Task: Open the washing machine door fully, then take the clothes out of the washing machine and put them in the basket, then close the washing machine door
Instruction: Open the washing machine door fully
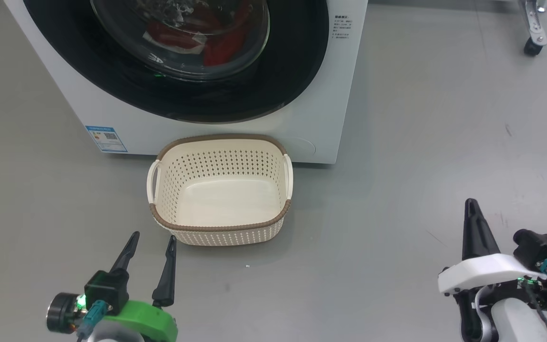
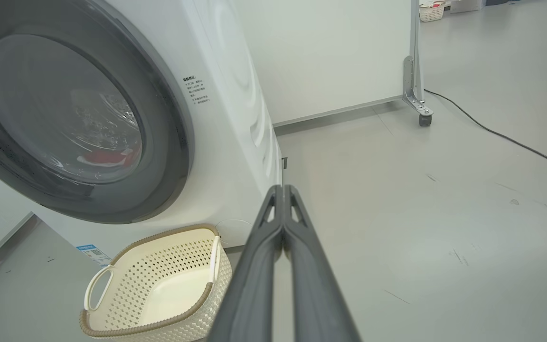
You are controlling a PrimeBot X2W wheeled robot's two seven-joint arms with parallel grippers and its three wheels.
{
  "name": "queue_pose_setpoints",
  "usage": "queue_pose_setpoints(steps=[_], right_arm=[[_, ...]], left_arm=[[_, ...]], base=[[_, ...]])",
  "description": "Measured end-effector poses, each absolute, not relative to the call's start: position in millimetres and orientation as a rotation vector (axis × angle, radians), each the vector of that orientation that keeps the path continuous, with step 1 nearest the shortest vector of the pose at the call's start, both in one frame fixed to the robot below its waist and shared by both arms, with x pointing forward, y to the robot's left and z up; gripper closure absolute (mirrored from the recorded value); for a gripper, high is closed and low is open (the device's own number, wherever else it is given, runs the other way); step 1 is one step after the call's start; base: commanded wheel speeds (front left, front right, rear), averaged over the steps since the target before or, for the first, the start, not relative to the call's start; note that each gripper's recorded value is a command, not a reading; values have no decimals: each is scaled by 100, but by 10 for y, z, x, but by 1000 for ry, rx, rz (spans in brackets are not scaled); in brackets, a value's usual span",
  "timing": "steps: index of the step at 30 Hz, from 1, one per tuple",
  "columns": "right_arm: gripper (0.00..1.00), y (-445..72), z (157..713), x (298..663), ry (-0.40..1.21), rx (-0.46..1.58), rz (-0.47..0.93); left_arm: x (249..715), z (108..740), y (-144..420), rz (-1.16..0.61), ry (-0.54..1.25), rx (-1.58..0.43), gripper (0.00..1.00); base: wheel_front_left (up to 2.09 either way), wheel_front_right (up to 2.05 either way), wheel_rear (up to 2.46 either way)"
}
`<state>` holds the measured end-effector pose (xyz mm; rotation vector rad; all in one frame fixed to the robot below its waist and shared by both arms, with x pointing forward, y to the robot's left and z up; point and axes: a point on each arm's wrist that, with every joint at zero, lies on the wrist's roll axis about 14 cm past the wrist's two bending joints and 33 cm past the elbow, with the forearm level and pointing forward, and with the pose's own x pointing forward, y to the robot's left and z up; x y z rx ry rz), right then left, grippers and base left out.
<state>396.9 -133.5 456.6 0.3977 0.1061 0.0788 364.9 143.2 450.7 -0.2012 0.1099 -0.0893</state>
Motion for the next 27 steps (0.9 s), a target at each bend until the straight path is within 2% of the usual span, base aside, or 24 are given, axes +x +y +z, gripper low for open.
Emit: queue_pose_setpoints(steps=[14, 27], right_arm=[[100, -1492, 4793, 4656, 29, 804, 2], [100, -1257, 5167, 5436, -13, 1100, 105]], left_arm=[[3817, 4497, 1468, -96, 108, -201, 0], [3937, 4404, 1461, -109, 133, -203, 0]], base=[[0, 0, 0], [0, 0, 0]])
